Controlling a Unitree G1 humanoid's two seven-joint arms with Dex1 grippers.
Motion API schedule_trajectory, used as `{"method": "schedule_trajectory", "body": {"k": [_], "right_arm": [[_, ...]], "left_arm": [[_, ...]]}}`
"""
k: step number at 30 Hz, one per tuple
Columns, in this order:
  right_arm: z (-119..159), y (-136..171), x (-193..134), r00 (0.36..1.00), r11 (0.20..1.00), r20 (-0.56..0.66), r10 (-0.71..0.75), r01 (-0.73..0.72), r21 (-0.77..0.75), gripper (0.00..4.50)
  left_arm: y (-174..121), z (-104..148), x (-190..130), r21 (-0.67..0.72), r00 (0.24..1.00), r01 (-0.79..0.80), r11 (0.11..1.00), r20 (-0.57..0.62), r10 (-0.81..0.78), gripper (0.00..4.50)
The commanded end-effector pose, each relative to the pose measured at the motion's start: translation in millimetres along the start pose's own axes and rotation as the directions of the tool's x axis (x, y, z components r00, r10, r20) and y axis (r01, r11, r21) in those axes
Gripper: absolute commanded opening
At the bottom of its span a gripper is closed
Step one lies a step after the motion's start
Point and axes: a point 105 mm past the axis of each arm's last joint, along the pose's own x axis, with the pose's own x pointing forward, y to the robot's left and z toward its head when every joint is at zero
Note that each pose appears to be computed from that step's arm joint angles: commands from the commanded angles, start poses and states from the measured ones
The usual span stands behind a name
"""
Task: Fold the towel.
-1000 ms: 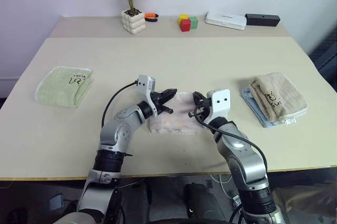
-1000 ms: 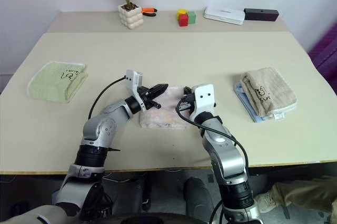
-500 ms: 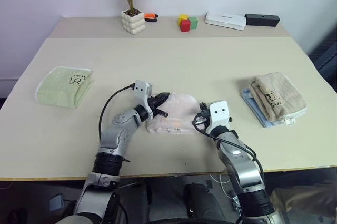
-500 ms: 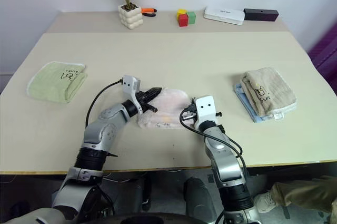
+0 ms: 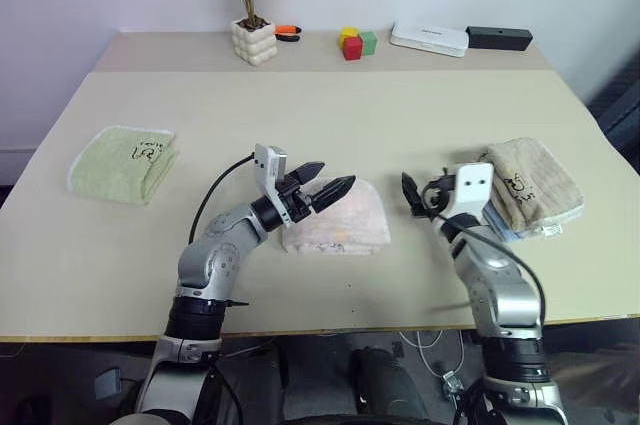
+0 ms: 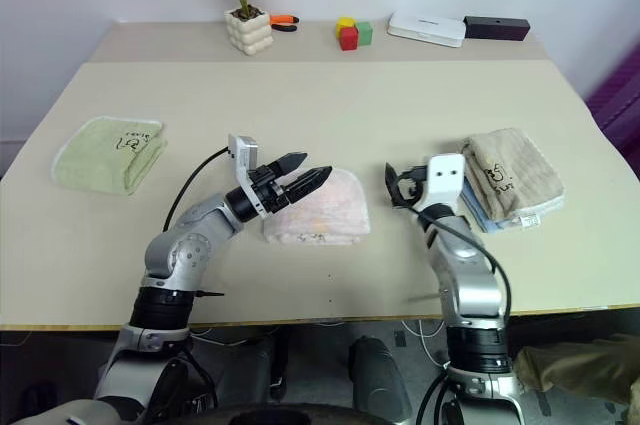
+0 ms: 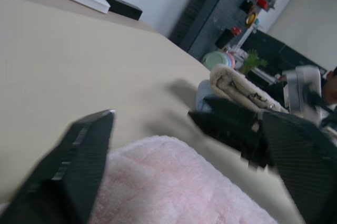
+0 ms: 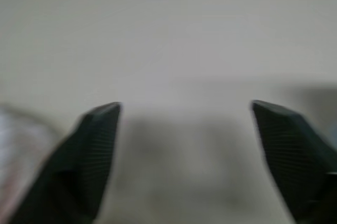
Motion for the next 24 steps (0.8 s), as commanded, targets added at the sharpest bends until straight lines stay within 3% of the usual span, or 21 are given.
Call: {"method": "schedule_trajectory", "body": {"k": [1,4,9,13,16,18,24], "right_arm": [[26,13,-10,0.984,0.981,0.022,0.177,-0.178,0.072,4.45],[35,-2,-20,0.976,0.969,-0.019,0.217,-0.213,0.122,4.45],[48,2,-34,0.940,0.895,-0.043,0.339,-0.308,0.323,4.45],[46,6,-35,0.928,0.906,-0.093,0.361,-0.325,0.273,4.45],[58,19,-30,0.921,0.895,-0.018,0.389,-0.373,0.244,4.45],[76,26,-33,0.905,0.888,0.068,0.419,-0.425,0.174,4.45],[96,26,-45,0.850,0.861,0.155,0.504,-0.508,-0.014,4.45]], "left_arm": [[-17,26,-7,0.078,0.991,0.120,0.990,0.047,-0.124,4.50],[-19,36,-26,0.209,0.976,0.212,0.955,-0.002,-0.216,4.50],[-6,51,-59,0.238,0.957,0.290,0.927,-0.066,-0.283,4.50],[15,53,-72,0.275,0.972,0.230,0.934,-0.109,-0.207,4.50],[32,62,-73,0.196,0.994,0.097,0.976,-0.061,-0.087,4.50],[32,71,-77,0.069,0.997,0.071,0.995,-0.032,-0.069,4.50],[42,61,-106,-0.163,0.984,-0.022,0.986,-0.178,-0.007,4.50]]}}
